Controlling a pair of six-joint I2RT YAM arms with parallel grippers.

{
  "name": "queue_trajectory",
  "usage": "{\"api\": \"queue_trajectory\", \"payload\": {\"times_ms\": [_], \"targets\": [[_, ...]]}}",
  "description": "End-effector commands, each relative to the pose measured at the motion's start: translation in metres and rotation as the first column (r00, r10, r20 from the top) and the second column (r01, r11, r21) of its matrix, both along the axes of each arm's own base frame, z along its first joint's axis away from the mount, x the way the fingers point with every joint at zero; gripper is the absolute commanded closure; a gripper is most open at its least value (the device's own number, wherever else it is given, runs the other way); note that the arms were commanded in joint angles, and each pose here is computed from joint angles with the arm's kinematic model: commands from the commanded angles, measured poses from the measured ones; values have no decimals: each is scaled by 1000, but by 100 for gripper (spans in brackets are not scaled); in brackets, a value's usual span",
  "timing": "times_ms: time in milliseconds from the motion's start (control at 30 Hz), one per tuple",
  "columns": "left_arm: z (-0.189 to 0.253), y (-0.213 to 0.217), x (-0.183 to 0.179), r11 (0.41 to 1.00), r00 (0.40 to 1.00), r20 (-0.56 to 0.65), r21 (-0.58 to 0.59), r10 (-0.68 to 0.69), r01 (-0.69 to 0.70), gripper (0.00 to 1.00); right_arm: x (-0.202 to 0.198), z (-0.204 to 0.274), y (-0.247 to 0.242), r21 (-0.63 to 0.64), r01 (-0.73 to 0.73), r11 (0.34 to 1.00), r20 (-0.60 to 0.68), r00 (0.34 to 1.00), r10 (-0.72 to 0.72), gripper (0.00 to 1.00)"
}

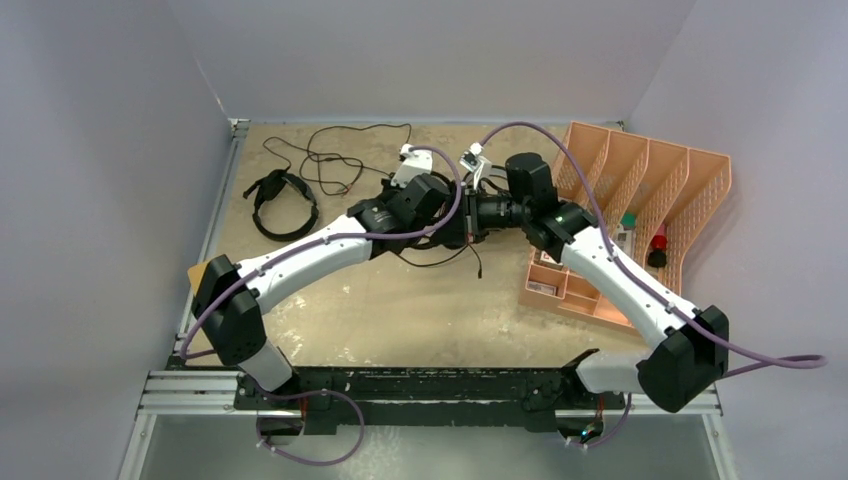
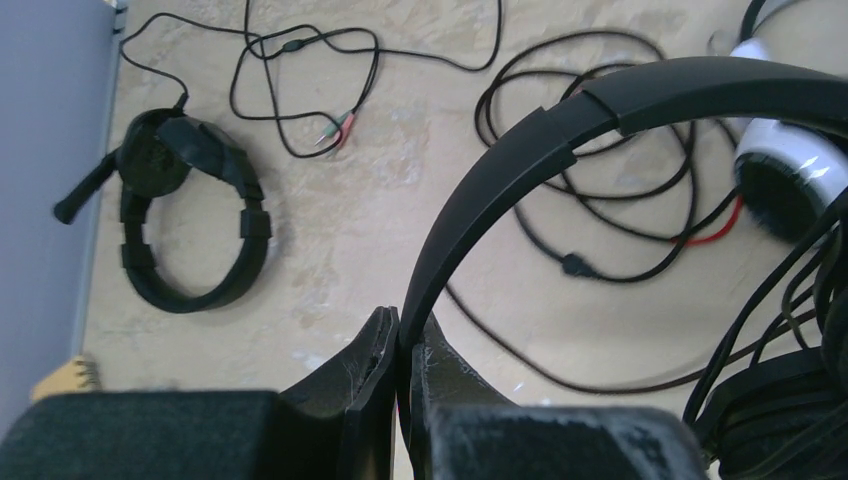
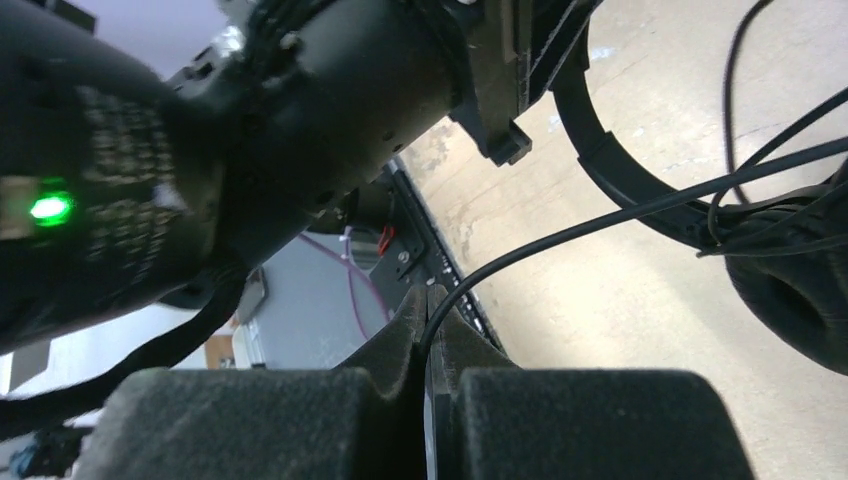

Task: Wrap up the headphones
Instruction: Wrap the headphones cable around the headphones.

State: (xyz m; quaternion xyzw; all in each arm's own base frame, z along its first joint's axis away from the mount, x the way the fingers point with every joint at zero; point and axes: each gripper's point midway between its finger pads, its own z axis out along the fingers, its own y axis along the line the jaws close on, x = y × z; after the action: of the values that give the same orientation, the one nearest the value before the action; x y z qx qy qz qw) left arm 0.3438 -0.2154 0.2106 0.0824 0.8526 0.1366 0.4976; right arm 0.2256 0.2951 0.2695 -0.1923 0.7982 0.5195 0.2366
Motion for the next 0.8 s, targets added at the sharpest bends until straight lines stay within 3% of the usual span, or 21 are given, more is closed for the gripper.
{"api": "queue_trajectory", "payload": {"times_ms": [0,300,767], "targets": [[42,-11,21,960,979,130,-255,155,-118,100,16,5,1,7,110,994,74,991,-110,100],[57,-28,37,818,970,112,-564,215,-116,100,33,-24,-9,-55,234,971,117,967,-226,100],[97,-12,28,621,976,125,-784,177,-12,100,43,-33,-22,-38,326,945,206,928,-312,100]]}}
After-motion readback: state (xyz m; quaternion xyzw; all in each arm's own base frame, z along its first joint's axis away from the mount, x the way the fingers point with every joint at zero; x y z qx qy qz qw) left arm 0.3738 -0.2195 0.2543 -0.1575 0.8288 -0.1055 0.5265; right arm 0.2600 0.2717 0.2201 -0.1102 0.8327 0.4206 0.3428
